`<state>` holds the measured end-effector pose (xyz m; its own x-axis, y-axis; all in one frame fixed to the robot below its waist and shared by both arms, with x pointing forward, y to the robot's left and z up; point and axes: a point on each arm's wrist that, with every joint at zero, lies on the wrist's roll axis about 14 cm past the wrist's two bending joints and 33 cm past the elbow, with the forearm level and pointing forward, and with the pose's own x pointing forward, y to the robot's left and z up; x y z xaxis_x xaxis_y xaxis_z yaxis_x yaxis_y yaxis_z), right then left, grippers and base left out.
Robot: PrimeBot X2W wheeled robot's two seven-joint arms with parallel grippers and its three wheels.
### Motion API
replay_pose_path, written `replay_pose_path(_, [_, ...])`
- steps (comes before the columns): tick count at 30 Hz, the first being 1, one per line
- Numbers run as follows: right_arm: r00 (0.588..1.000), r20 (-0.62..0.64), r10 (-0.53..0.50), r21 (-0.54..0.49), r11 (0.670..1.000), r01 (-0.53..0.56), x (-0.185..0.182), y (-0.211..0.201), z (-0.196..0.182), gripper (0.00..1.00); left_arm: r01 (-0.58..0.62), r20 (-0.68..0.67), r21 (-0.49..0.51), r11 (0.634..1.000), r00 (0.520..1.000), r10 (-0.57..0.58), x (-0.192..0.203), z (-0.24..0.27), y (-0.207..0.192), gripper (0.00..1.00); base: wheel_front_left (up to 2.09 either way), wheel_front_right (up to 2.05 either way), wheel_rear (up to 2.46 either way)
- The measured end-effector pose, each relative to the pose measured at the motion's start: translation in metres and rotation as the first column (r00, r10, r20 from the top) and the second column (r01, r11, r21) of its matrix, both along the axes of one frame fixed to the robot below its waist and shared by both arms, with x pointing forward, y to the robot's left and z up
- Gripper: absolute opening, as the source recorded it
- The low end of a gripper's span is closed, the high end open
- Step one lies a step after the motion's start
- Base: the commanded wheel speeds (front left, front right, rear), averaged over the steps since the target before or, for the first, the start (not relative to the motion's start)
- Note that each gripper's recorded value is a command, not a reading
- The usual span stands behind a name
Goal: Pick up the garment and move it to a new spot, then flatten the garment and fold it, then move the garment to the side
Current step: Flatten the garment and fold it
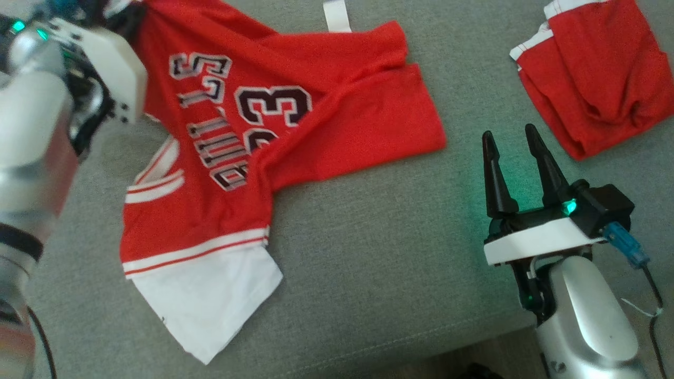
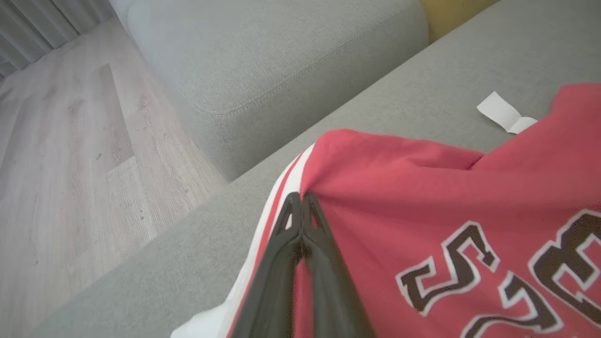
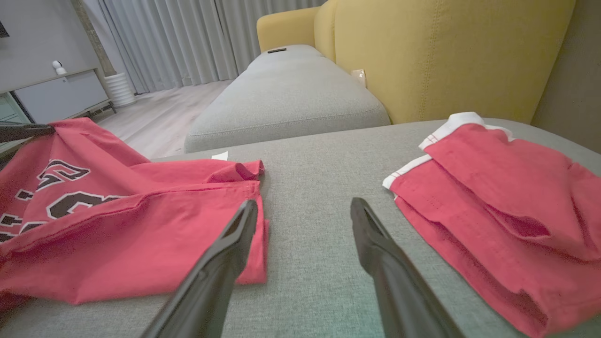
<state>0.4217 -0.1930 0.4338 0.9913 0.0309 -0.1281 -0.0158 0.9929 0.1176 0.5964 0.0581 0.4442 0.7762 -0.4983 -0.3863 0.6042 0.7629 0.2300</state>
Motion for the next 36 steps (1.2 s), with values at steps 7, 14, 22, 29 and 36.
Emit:
replay_pose_path(7, [1.0,-0.012,-0.007,-0.002,1.0,0.007,-0.001,-0.003,-0.004,1.0,-0.004,0.116,-0.024,1.0,0.993,0.007,0.025,0.025,0.001,1.0,0.0,0.0,0.0])
replay_pose_path(14, [1.0,0.021,0.02,0.003,1.0,-0.02,0.004,0.007,0.007,1.0,-0.066,0.189,-0.103,0.993,0.978,0.084,0.019,0.047,0.007,1.0,0.0,0.0,0.0])
replay_pose_path(22, [0.994,0.089,0.057,-0.007,0.998,-0.057,0.007,0.02,0.03,1.0,-0.103,0.229,-0.286,0.953,0.958,0.173,-0.031,0.076,0.014,1.0,0.0,0.0,0.0])
replay_pose_path(29, [0.991,0.101,0.093,-0.006,0.996,-0.093,-0.003,0.035,0.036,1.0,-0.197,0.187,-0.411,0.89,0.937,0.293,-0.103,0.069,0.044,1.0,0.0,0.0,0.0])
replay_pose_path(36, [0.982,0.133,0.136,-0.003,0.991,-0.137,-0.01,0.052,0.048,1.0,-0.304,0.136,-0.498,0.813,0.898,0.419,-0.166,0.065,0.07,1.0,0.0,0.0,0.0])
